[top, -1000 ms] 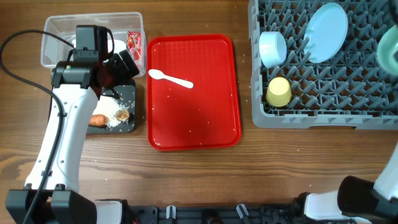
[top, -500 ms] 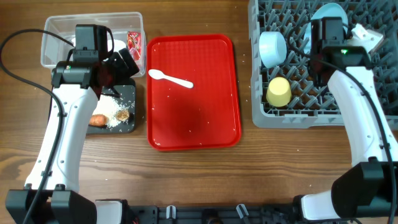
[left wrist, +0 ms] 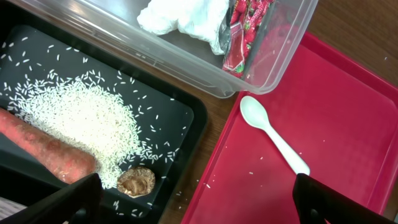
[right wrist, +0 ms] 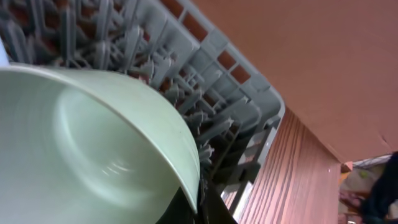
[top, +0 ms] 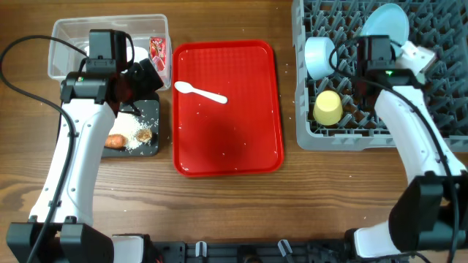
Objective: Sort waste into correct bins and load items into the dishwasher rack
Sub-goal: 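Lower the green bowl into a rack slot and release it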
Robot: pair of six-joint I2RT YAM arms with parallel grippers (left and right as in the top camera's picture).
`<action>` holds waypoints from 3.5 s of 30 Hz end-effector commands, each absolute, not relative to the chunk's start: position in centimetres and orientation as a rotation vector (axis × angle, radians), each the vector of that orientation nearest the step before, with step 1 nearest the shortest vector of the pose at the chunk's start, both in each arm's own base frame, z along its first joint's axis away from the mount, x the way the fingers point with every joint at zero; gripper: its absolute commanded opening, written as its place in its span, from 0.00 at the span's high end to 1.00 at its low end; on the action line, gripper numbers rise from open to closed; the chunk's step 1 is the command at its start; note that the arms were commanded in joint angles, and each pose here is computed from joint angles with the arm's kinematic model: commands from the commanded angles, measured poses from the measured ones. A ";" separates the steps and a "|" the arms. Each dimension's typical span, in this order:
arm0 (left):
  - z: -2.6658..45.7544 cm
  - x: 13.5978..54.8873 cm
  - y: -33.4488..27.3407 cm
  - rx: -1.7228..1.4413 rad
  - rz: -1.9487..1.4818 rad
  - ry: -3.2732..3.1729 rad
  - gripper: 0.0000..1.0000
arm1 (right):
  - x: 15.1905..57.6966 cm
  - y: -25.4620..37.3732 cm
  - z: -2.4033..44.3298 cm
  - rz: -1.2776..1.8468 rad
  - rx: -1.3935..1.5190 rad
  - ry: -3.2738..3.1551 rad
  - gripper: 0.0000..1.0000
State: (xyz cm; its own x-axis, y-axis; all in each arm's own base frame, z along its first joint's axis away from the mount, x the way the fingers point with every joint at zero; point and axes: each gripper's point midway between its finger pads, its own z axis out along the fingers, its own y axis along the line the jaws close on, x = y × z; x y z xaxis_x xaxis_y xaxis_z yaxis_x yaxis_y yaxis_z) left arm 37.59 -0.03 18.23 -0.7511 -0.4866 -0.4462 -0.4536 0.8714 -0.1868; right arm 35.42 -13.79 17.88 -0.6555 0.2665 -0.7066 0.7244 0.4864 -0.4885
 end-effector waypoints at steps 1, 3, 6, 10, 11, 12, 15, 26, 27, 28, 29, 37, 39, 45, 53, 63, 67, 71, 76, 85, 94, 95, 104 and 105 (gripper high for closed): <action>17.8 37.5 0.0 -0.700 -0.091 2.558 0.02 | 35.3 -14.1 16.8 -1.126 0.808 2.180 0.96; 17.8 37.5 0.0 -0.700 -0.091 2.558 0.02 | 35.5 -14.0 16.5 -1.117 0.810 2.180 0.96; 17.8 37.5 0.0 -0.700 -0.091 2.559 0.02 | 35.6 -14.0 15.9 -1.121 0.805 2.191 0.96; 17.8 37.5 0.0 -0.700 -0.091 2.559 0.02 | 35.8 -13.9 15.0 -1.120 0.795 2.222 0.96; 17.8 37.5 0.0 -0.699 -0.091 2.559 0.02 | 35.8 -13.8 14.9 -1.117 0.792 2.227 0.96; 17.8 37.5 0.0 -0.699 -0.091 2.559 0.02 | 35.8 -13.7 14.8 -1.113 0.789 2.234 0.96; 17.8 37.5 0.0 -0.699 -0.091 2.559 0.02 | 35.7 -12.9 14.4 -1.097 0.758 2.272 0.96; 17.8 37.5 0.0 -0.699 -0.091 2.558 0.01 | 34.4 -13.7 17.5 -1.392 0.632 2.172 0.96; 17.8 37.5 0.0 -0.699 -0.091 2.558 0.01 | 34.5 -13.5 17.2 -1.374 0.627 2.186 0.96; 17.8 37.5 0.0 -0.699 -0.091 2.558 0.01 | 34.6 -13.2 17.0 -1.353 0.621 2.201 0.96; 17.8 37.5 0.0 -0.699 -0.091 2.558 0.00 | 34.8 -12.8 16.7 -1.331 0.612 2.215 0.96; 17.8 37.5 0.0 -0.700 -0.091 2.558 0.00 | 35.9 -9.3 16.3 -1.259 0.503 2.236 0.95; 17.8 37.5 0.0 -0.699 -0.091 2.558 0.00 | 35.9 -9.3 16.3 -1.260 0.503 2.234 0.95; 17.8 37.6 0.0 -0.694 -0.090 2.556 0.00 | 35.9 -9.3 16.2 -1.266 0.477 2.254 0.94; 17.9 37.7 0.0 -0.693 -0.092 2.553 0.00 | 36.3 -8.1 14.3 -1.117 0.481 2.354 0.92; 17.9 37.7 0.0 -0.693 -0.092 2.553 0.00 | 36.1 -5.1 11.0 -0.839 0.457 2.562 0.78; 17.9 37.7 0.0 -0.693 -0.092 2.553 0.00 | 35.8 -3.8 9.9 -0.723 0.448 2.636 0.71; 17.9 37.7 0.0 -0.693 -0.092 2.552 0.00 | 35.7 -2.7 9.2 -0.630 0.442 2.688 0.66; 17.9 37.7 0.0 -0.693 -0.092 2.552 0.00 | 35.7 -2.5 9.7 -0.604 0.444 2.687 0.43; 17.9 37.7 0.0 -0.693 -0.092 2.553 0.00 | 36.1 -1.8 15.4 -0.466 0.410 2.567 0.09; 18.0 37.9 0.0 -0.690 -0.096 2.541 0.00 | 35.6 -0.9 18.6 -0.360 0.348 2.511 0.05; 18.0 38.0 0.0 -0.690 -0.097 2.538 0.00 | 35.6 -0.6 18.6 -0.329 0.344 2.514 0.05; 18.0 38.0 -0.1 -0.690 -0.098 2.541 0.00 | 36.4 7.0 21.8 0.182 -0.066 2.453 0.12; 18.0 37.9 -0.1 -0.690 -0.098 2.543 0.00 | 36.3 8.0 22.6 0.249 -0.108 2.422 0.15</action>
State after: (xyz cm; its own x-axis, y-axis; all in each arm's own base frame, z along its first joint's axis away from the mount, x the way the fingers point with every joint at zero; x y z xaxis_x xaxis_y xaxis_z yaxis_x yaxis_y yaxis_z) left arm 38.01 -0.04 18.47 -0.7421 -0.4869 -0.4606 -0.4498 0.8713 -0.1964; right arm 36.48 3.24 18.90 -0.8098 0.0900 -0.5798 0.1159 0.9932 -0.0077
